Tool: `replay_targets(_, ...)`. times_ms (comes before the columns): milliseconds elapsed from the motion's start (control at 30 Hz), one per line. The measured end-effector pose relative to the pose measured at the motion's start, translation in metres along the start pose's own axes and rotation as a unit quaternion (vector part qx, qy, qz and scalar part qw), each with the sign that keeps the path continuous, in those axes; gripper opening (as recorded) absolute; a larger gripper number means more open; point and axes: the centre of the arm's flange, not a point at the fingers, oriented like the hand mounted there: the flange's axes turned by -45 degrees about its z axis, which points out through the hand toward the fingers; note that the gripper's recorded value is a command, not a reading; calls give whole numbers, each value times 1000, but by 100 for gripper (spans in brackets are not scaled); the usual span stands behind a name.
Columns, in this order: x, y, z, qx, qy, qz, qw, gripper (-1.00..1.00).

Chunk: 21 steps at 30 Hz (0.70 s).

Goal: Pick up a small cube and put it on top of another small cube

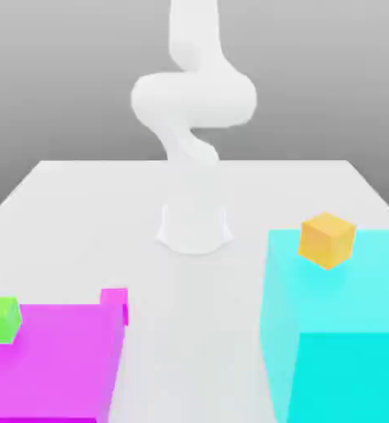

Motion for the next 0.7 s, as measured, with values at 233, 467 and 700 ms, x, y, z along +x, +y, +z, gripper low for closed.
replay_targets(233,-91,57,155,-25,-127,-33,991,0)
replay_targets(467,-247,104,255,-6,-260,-50,964,0)
replay_targets(700,-398,117,312,32,-352,-56,934,0)
